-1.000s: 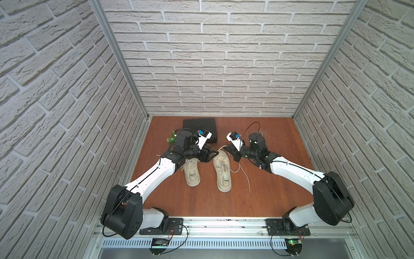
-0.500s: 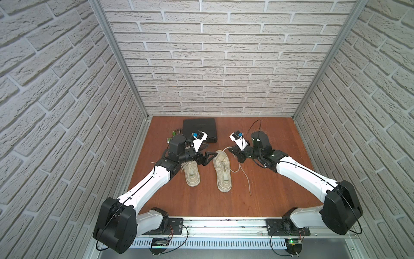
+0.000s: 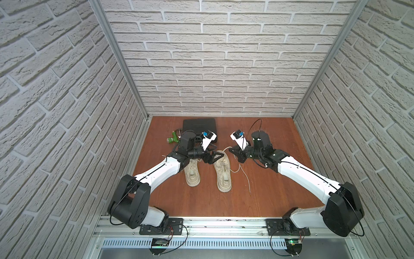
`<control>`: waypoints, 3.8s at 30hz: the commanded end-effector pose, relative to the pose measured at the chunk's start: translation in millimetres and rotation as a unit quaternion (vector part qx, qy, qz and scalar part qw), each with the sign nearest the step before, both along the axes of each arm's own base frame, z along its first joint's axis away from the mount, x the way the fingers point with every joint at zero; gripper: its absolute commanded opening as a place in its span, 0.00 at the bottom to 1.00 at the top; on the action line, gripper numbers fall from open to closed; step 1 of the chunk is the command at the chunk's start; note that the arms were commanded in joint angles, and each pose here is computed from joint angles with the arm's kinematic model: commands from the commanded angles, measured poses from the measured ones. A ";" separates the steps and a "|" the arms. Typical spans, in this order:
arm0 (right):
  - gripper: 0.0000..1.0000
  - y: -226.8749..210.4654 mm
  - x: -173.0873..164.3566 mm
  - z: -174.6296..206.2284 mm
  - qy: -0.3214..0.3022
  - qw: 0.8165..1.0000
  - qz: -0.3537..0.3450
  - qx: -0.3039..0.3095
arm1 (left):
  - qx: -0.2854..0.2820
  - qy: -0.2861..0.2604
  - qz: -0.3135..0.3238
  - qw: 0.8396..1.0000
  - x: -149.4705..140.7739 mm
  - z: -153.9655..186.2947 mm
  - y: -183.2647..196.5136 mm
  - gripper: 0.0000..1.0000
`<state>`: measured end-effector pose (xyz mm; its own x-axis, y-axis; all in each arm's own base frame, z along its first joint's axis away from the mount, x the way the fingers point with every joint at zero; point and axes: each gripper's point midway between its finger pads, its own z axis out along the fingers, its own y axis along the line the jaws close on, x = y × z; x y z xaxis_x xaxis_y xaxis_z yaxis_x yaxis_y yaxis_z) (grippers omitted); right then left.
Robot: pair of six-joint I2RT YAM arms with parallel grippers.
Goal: Tie the shoes
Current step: Cross the shoelace with the shoelace.
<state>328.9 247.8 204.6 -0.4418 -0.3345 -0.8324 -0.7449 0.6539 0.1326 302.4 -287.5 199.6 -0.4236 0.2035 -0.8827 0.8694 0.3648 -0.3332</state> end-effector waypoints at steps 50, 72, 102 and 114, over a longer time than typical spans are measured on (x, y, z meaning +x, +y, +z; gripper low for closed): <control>0.54 -99.9 -93.7 -175.3 0.298 0.853 -0.339 -0.262 | -0.077 0.167 0.041 0.982 25.3 -14.4 13.9 0.11; 0.02 -114.7 -84.0 -198.9 0.298 0.859 -0.357 -0.213 | -0.075 0.139 0.021 0.987 15.2 -9.9 11.4 0.17; 0.03 -4.7 -0.3 74.2 0.151 0.960 -0.061 0.229 | -0.087 0.096 -0.046 0.990 4.7 -0.1 -4.9 0.34; 0.03 9.5 15.8 80.9 0.154 0.955 -0.038 0.250 | -0.088 0.098 -0.070 0.989 0.7 -0.9 -15.8 0.38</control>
<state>337.4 251.3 257.0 -0.7483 0.0860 -0.6578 -0.5144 0.5508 0.6572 301.6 -296.7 185.8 -0.6270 0.1265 -0.7686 0.7739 0.2143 -0.5960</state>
